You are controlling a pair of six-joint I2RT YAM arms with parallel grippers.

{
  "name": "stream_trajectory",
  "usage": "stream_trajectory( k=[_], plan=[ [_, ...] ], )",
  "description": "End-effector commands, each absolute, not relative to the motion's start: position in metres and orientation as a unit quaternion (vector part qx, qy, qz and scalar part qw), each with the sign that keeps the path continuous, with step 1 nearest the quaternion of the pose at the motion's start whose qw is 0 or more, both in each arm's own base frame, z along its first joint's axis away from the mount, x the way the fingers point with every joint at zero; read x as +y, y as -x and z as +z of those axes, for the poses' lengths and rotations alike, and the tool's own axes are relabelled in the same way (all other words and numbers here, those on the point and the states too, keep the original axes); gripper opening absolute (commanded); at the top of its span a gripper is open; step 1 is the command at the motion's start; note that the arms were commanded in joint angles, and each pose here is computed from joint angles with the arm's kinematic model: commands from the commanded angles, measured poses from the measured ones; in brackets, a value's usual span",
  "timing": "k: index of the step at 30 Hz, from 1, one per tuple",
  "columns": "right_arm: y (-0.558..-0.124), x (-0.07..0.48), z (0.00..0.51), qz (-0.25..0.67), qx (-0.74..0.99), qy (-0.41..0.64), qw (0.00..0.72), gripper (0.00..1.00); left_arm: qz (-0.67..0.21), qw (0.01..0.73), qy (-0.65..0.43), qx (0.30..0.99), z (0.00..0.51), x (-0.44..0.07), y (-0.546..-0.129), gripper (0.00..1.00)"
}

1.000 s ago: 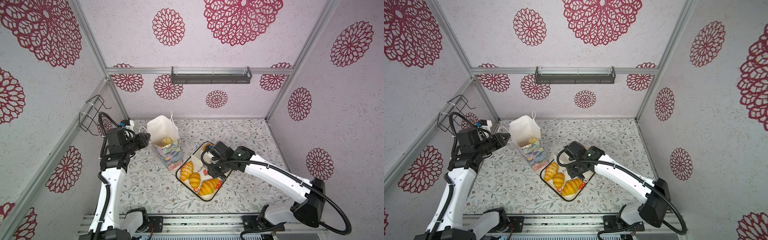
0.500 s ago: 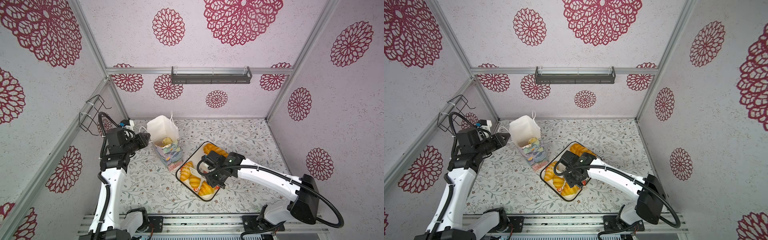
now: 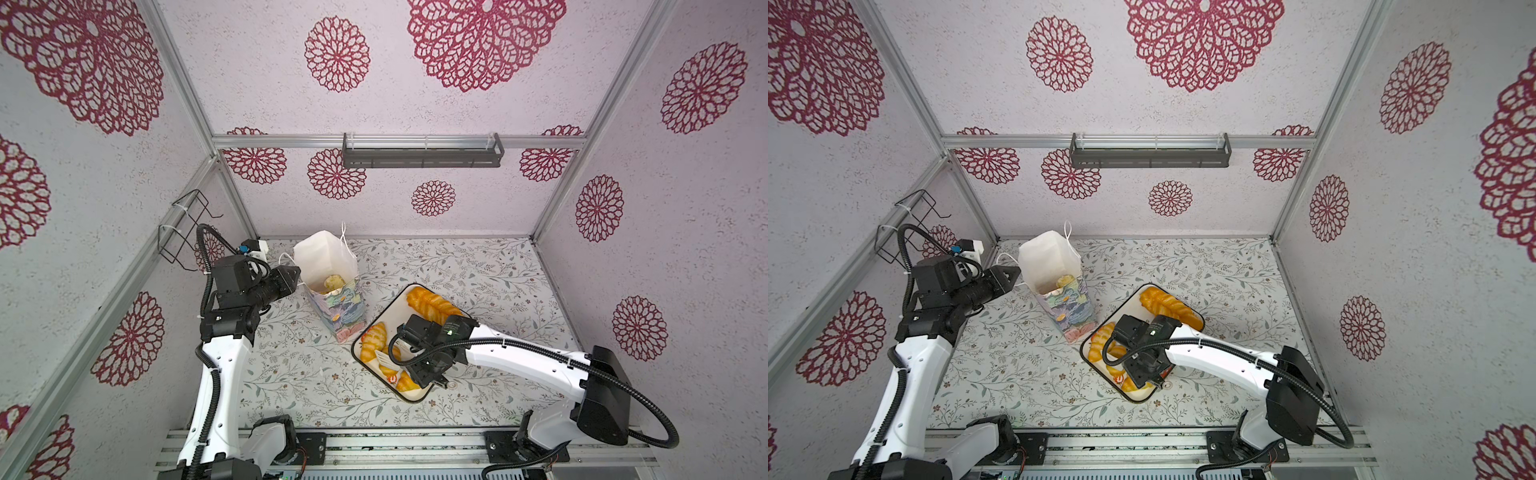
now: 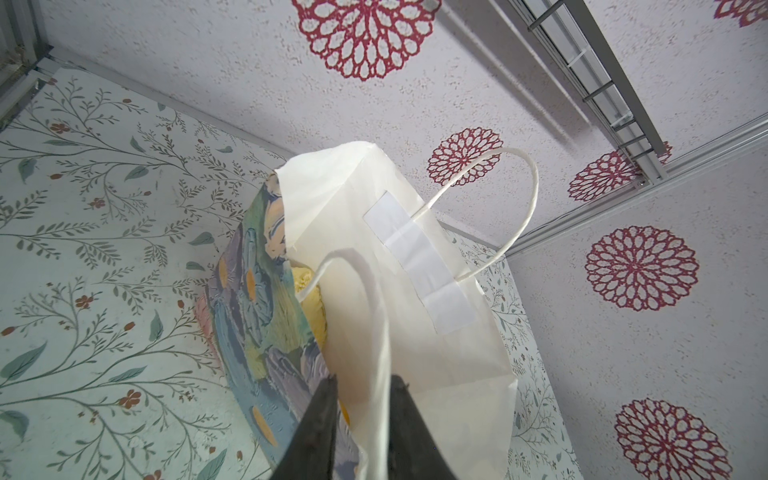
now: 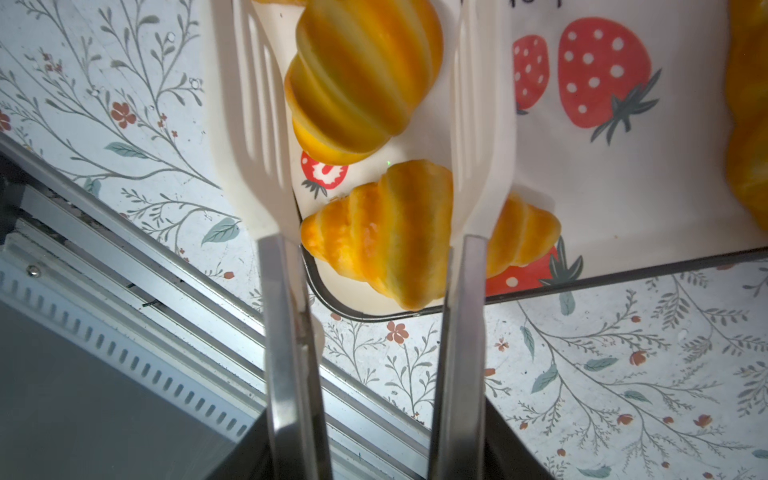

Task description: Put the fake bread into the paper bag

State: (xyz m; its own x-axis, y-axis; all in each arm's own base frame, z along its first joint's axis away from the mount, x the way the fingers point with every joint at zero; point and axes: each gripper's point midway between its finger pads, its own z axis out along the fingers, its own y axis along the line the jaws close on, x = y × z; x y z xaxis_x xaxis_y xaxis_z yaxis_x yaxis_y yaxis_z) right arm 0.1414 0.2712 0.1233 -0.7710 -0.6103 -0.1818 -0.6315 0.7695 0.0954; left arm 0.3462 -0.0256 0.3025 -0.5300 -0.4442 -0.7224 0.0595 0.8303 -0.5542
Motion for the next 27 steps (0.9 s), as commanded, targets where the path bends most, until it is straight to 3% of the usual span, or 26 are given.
stream_trajectory(
  k=[1,16,27],
  plan=[
    [-0.145,0.270,0.124,0.065,0.940,0.325,0.080,0.56,-0.268,0.485,0.106,0.826,0.312,-0.028,-0.346,0.25],
    [-0.145,0.280,0.109,0.065,0.937,0.335,0.070,0.56,-0.268,0.483,0.106,0.827,0.310,-0.028,-0.346,0.25],
    [-0.154,0.267,0.127,0.039,0.938,0.330,0.101,0.45,-0.267,0.481,0.108,0.828,0.309,-0.028,-0.347,0.25]
  ],
)
